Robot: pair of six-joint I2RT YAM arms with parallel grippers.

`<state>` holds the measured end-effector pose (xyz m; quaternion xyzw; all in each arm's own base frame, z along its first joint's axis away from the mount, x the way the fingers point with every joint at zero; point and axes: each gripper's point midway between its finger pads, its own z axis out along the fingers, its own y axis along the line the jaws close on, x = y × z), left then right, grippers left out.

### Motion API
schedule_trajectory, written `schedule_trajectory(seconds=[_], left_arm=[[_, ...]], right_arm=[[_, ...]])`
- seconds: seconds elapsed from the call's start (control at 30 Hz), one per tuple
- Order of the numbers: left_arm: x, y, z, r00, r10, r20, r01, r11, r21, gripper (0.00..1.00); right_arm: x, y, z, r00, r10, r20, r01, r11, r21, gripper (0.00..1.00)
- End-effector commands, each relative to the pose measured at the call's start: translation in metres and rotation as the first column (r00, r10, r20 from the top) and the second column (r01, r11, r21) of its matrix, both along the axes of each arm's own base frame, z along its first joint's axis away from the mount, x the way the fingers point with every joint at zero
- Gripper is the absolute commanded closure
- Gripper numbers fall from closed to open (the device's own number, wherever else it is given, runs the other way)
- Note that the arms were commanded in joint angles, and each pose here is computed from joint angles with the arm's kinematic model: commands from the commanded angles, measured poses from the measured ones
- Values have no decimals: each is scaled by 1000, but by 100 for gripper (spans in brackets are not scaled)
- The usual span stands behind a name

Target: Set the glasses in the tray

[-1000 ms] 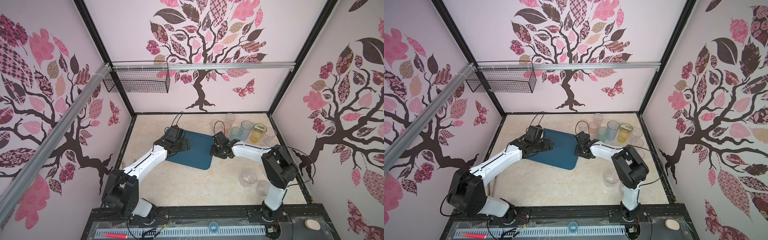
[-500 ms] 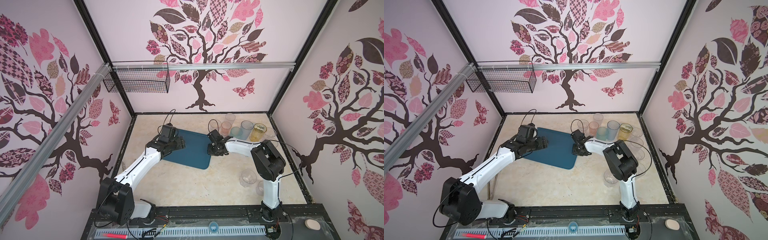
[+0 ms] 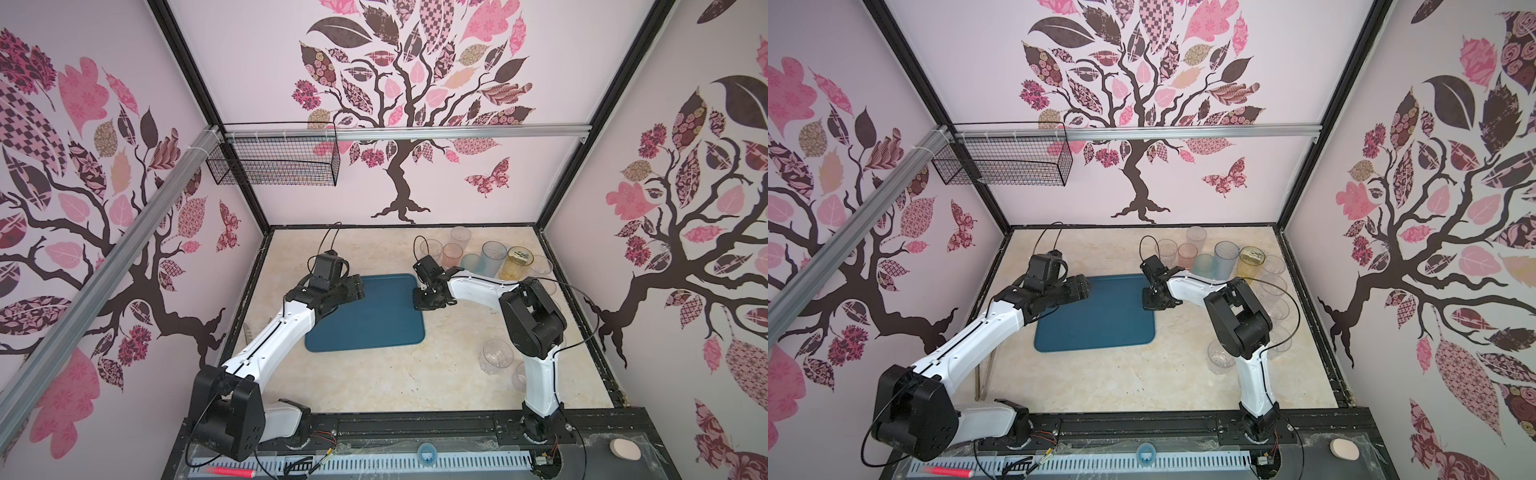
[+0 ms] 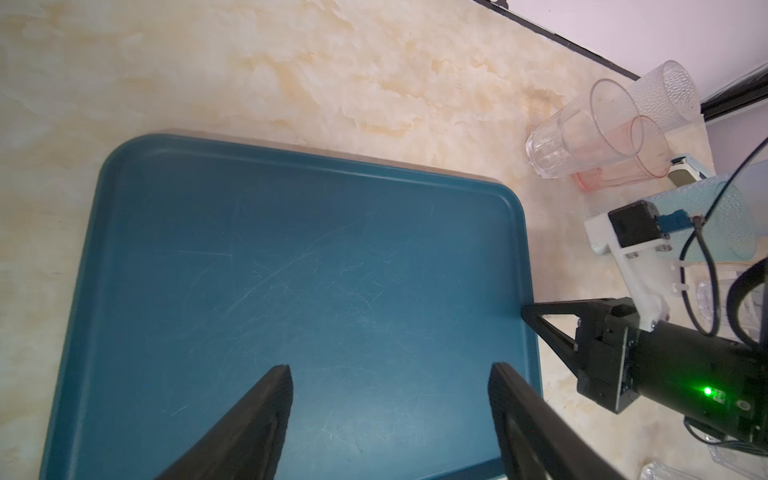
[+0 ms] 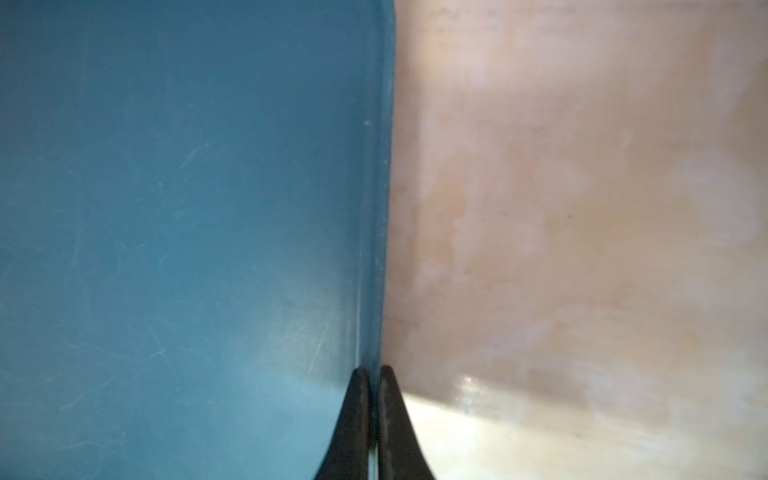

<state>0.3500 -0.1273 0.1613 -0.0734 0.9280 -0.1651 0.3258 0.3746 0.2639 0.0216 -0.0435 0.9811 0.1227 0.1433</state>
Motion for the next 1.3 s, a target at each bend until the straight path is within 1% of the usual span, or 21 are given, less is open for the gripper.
schedule_trajectory(seconds=[0.0, 0.07, 0.17, 0.23, 0.4, 0.57, 0.6, 0.67, 0.73, 0.83, 0.9, 0.97, 1.0, 1.07, 1.13, 1.2, 1.27], left_arm=[[-4, -5, -9, 1000, -9, -20, 8, 999, -35, 21], [-4, -4, -10, 1000, -7, -19, 7, 1000, -30, 21], [-3, -4, -12, 1000, -7, -22, 6, 1000, -31, 21], [-1, -6, -13, 1000, -14, -21, 13, 999, -35, 21], [0, -8, -12, 1000, -19, -18, 18, 999, -41, 22], [0, -6, -10, 1000, -17, -9, 17, 999, -28, 22], [1, -6, -10, 1000, -17, -7, 17, 999, -28, 22], [3, -7, -8, 1000, -19, -3, 19, 999, -32, 22], [4, -8, -4, 1000, -30, 3, 30, 999, -29, 22], [4, -7, 6, 999, -36, 20, 37, 999, -17, 22], [2, -10, 11, 999, -46, 28, 46, 999, -17, 22], [-4, -15, 14, 997, -64, 42, 64, 998, 14, 23], [-8, -21, 14, 995, -85, 56, 82, 996, 43, 23], [-15, -33, 14, 985, -137, 101, 127, 987, 97, 23], [-23, -47, 9, 975, -180, 133, 166, 980, 107, 23], [-29, -60, 6, 966, -208, 152, 196, 976, 95, 23], [-34, -68, 1, 958, -239, 156, 226, 970, 94, 23]], right_arm=[[-34, -49, -25, 991, 31, -127, -53, 983, -173, 100], [-31, -67, -23, 992, 22, -124, -48, 976, -211, 100], [-29, -80, -16, 992, 12, -129, -38, 980, -197, 100], [-30, -79, -13, 993, 25, -119, -46, 983, -179, 100], [-30, -83, -13, 992, 4, -128, -31, 979, -204, 99], [-37, -79, 0, 992, -59, -116, 44, 990, -135, 99], [-39, -79, 1, 991, -68, -118, 53, 991, -122, 96], [-40, -78, 6, 991, -72, -117, 59, 992, -113, 82], [-35, -78, 27, 994, -66, -82, 57, 993, -108, 67], [-23, -81, 73, 997, -69, 24, 71, 993, -93, 54], [-13, -93, 106, 990, -105, 93, 113, 990, -86, 50], [0, -112, 137, 971, -184, 154, 193, 980, -41, 47], [7, -125, 152, 954, -239, 182, 243, 970, 2, 47], [19, -148, 177, 908, -339, 245, 331, 941, 73, 46], [30, -176, 197, 843, -431, 323, 418, 902, 112, 46], [39, -195, 210, 802, -477, 359, 468, 876, 119, 46], [48, -207, 219, 782, -476, 402, 493, 867, 69, 46]])
